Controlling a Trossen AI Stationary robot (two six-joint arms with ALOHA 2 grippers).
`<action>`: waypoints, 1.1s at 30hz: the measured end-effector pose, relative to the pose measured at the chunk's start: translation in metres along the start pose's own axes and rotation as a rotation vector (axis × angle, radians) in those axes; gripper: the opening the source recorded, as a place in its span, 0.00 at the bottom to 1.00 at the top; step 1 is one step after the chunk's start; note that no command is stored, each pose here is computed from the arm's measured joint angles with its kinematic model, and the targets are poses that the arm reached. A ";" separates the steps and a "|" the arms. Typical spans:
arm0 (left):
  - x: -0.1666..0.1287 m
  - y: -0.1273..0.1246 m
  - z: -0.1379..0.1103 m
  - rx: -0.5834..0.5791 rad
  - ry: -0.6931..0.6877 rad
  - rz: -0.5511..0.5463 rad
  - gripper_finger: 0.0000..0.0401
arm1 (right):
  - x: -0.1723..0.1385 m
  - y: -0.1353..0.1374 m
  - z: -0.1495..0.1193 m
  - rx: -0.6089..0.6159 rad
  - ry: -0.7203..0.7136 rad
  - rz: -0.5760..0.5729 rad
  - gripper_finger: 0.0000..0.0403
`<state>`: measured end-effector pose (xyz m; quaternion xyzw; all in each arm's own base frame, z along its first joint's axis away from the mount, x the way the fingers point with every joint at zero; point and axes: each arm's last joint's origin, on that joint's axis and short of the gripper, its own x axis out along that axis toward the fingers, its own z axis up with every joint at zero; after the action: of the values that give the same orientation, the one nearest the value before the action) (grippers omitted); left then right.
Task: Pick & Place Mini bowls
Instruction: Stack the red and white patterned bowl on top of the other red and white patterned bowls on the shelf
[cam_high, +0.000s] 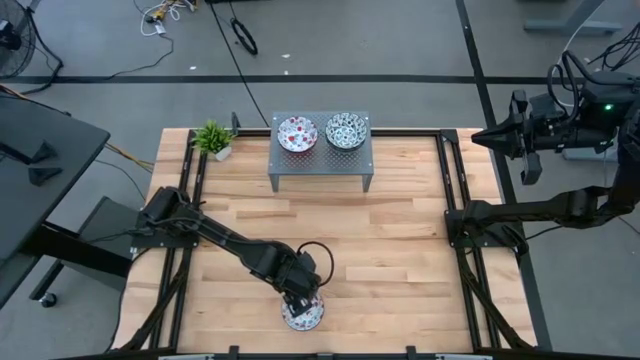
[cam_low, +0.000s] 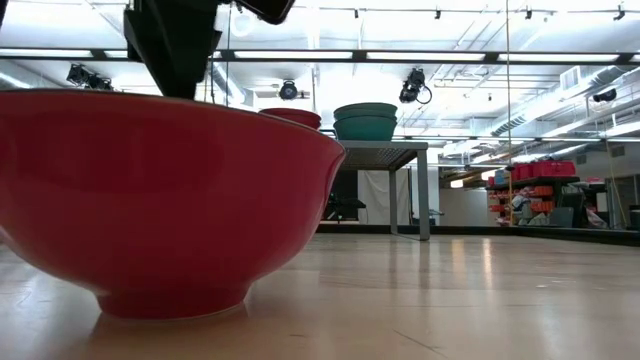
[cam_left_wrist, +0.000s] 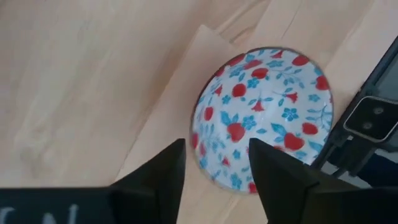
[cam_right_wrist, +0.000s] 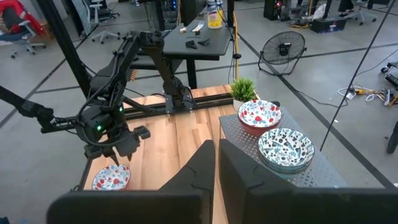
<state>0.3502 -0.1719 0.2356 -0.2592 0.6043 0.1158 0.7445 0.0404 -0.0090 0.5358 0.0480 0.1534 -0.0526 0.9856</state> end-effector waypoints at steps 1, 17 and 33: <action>0.002 -0.001 0.001 -0.001 -0.003 -0.007 0.46 | 0.000 0.000 0.000 0.000 0.000 0.000 0.06; 0.031 -0.002 0.002 0.032 0.054 0.006 0.48 | 0.000 0.000 0.000 0.000 0.000 0.000 0.06; 0.053 0.014 -0.010 0.030 0.138 0.045 0.48 | 0.000 0.000 0.000 0.000 0.000 0.000 0.06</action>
<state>0.3480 -0.1731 0.1803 -0.2416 0.6614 0.1055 0.7021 0.0404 -0.0090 0.5358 0.0481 0.1534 -0.0526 0.9856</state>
